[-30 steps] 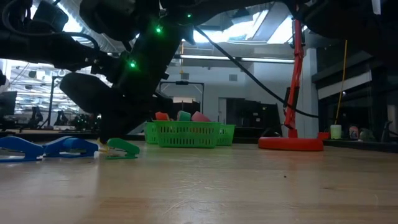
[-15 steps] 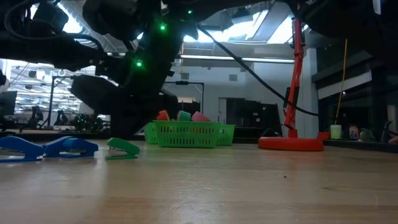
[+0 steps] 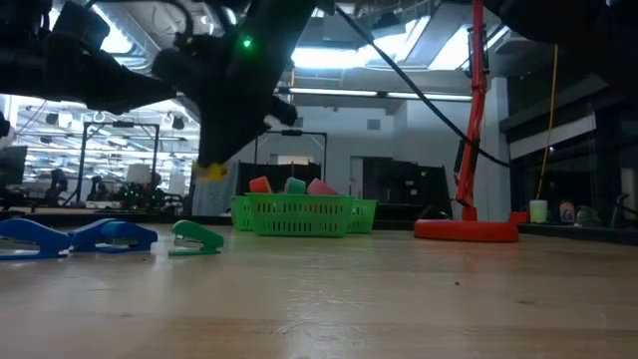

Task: Pick and place Stapler, Stapler remover, tape
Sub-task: Put the yellow stapler into the left green bin

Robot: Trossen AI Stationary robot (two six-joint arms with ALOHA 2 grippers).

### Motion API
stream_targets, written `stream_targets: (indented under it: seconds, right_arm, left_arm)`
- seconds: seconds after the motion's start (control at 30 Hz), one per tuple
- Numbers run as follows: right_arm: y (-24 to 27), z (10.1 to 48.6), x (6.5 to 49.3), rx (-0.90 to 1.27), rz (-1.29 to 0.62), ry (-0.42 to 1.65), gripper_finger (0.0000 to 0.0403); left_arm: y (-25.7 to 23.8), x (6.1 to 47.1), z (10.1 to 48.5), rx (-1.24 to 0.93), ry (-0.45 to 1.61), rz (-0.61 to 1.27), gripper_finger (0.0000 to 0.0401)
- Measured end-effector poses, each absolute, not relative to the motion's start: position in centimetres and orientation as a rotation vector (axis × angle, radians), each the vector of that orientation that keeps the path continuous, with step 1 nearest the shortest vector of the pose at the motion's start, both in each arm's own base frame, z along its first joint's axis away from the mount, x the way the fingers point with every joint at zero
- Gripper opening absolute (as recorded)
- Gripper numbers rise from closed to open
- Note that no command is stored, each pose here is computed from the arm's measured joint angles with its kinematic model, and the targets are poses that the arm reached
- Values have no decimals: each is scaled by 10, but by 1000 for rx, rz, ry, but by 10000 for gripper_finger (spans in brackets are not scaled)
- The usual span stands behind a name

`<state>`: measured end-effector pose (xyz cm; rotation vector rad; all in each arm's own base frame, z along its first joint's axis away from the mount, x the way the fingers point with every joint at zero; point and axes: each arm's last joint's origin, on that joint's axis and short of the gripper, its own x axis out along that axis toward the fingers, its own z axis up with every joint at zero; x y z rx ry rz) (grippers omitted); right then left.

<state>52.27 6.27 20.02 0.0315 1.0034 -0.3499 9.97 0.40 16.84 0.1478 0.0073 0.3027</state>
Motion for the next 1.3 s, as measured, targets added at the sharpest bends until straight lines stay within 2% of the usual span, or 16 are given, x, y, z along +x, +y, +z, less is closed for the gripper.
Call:
stream_targets:
  seconds: [0.57, 1.1, 1.3]
  right_arm:
    - [-3, 248, 515, 27, -415, 940, 83]
    - [-107, 254, 509, 138, -603, 869, 83]
    - [-133, 248, 505, 242, -656, 843, 83]
  left_arm:
    - [4, 100, 169, 147, 5, 303, 127]
    - [4, 100, 169, 147, 4, 303, 127]
    - [4, 100, 169, 147, 4, 303, 128]
